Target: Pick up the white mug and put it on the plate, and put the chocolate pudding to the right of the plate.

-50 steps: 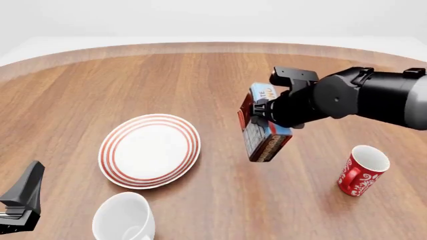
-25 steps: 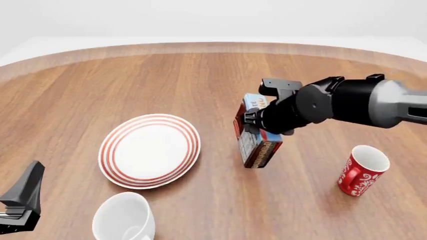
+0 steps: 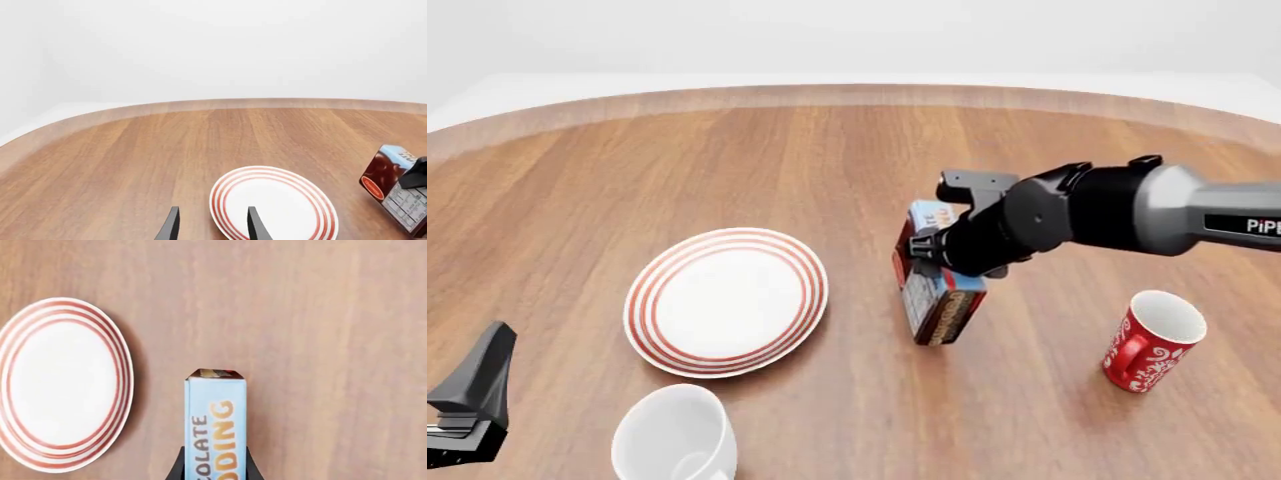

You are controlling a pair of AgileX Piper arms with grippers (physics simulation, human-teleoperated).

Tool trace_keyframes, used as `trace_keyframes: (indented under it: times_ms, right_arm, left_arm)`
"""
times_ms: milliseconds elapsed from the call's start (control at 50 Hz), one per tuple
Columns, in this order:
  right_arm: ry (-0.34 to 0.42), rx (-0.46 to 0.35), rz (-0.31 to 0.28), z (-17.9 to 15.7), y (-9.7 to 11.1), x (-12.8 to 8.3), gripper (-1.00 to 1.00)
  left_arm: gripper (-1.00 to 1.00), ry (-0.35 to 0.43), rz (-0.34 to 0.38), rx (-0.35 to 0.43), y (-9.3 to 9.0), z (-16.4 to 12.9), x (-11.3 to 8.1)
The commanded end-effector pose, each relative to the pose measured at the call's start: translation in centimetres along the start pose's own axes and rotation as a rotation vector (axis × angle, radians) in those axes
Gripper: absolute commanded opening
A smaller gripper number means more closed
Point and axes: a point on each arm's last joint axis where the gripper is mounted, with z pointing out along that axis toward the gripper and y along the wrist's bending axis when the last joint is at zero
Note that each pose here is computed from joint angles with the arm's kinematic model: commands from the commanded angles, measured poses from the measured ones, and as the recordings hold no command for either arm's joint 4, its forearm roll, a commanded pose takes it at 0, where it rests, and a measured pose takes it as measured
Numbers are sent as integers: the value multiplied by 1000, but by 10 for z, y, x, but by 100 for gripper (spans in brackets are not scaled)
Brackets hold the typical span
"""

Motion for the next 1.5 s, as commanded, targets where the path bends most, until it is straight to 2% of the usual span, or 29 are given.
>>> trace_keyframes:
  times_ms: [20,280,460,480,780,800,940,1160,1180,1500]
  right_arm:
    - [15,4,13,8,0,2,-100]
    - [28,13,17,13,-3,2,-100]
    - [35,5,23,15,4,5,-100]
    - [41,-1,30,17,8,8,100]
    - [11,-10,24,8,10,-2,100]
    - [-4,-10,3,4,7,-6,100]
    - [-26,-15,-6,-7,8,-12,100]
    - [-41,-19,-23,-18,8,-15,100]
    - [-44,-18,-40,-20,8,-16,100]
    - [-74,-26,-55,-40,6,-14,100]
  left_arm:
    - [100,0,0,0,0,0,0]
    - [100,0,0,0,0,0,0]
    - [100,0,0,0,0,0,0]
    - [100,0,0,0,0,0,0]
    - [100,0,0,0,0,0,0]
    - [100,0,0,0,0,0,0]
    - [100,0,0,0,0,0,0]
    - [100,0,0,0,0,0,0]
    - [100,0,0,0,0,0,0]
    - [100,0,0,0,0,0,0]
